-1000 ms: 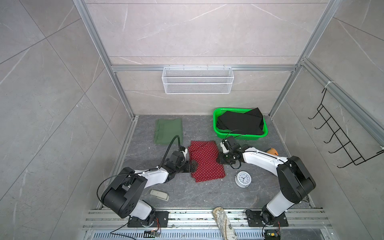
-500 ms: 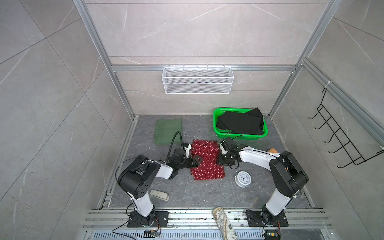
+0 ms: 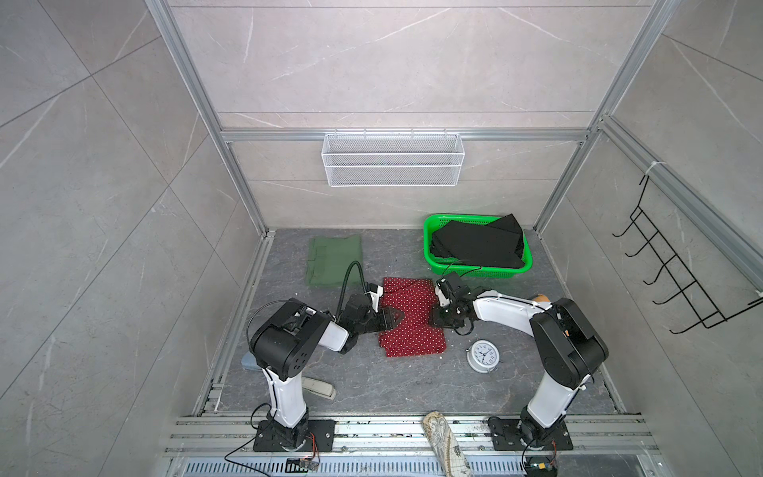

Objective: Fold and stack skirts
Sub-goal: Pick up the skirt, then place the skirt on the skirt.

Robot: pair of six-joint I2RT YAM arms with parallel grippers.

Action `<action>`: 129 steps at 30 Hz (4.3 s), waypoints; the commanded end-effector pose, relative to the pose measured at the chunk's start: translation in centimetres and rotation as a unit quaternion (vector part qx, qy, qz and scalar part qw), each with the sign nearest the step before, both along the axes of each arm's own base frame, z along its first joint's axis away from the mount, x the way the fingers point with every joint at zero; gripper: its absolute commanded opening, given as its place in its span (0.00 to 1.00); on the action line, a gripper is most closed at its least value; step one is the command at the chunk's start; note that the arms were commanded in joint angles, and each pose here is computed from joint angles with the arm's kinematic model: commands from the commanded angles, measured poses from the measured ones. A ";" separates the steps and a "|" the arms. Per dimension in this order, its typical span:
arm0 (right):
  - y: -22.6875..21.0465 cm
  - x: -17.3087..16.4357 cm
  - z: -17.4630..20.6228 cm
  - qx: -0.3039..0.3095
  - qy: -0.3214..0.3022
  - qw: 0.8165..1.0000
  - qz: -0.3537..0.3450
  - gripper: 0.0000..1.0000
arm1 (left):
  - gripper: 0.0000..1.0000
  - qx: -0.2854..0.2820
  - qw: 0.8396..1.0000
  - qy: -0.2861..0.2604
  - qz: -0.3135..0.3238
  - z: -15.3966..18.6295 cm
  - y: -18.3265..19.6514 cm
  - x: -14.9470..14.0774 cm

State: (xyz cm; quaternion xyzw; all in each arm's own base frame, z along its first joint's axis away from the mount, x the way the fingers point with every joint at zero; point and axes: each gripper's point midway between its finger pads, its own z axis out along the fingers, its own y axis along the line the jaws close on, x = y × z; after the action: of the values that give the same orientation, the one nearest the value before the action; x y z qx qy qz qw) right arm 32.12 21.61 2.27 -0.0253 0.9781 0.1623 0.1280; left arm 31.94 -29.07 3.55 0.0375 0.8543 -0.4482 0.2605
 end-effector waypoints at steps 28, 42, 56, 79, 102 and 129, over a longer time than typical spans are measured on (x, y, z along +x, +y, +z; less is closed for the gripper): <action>-3.5 2.2 8.9 0.025 -0.120 0.991 -0.052 0.49 | 0.00 0.087 0.991 -0.047 -0.091 9.6 2.1 5.8; -3.8 1.2 7.0 0.024 -0.102 0.993 -0.052 0.49 | 0.00 0.071 0.983 -0.062 -0.158 14.1 3.1 10.2; -3.4 1.1 5.8 0.030 -0.093 0.994 -0.045 0.49 | 0.00 0.067 0.981 -0.100 -0.154 20.0 8.0 15.6; -3.3 0.6 4.3 0.031 -0.066 0.996 -0.049 0.49 | 0.00 0.056 0.986 -0.105 -0.119 19.4 18.0 20.5; -3.1 1.0 4.1 0.030 -0.066 0.996 -0.051 0.49 | 0.00 0.030 0.990 -0.114 -0.074 17.0 20.6 24.5; -3.0 1.1 3.3 0.026 -0.054 0.997 -0.050 0.49 | 0.14 0.059 0.997 -0.013 -0.047 7.3 23.3 25.2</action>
State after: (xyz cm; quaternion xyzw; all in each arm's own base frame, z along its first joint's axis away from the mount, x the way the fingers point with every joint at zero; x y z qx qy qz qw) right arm 32.87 18.30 5.58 0.0115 0.9658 0.1741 0.1918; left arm 56.78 -5.88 10.69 0.0953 0.8712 -0.4148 0.2447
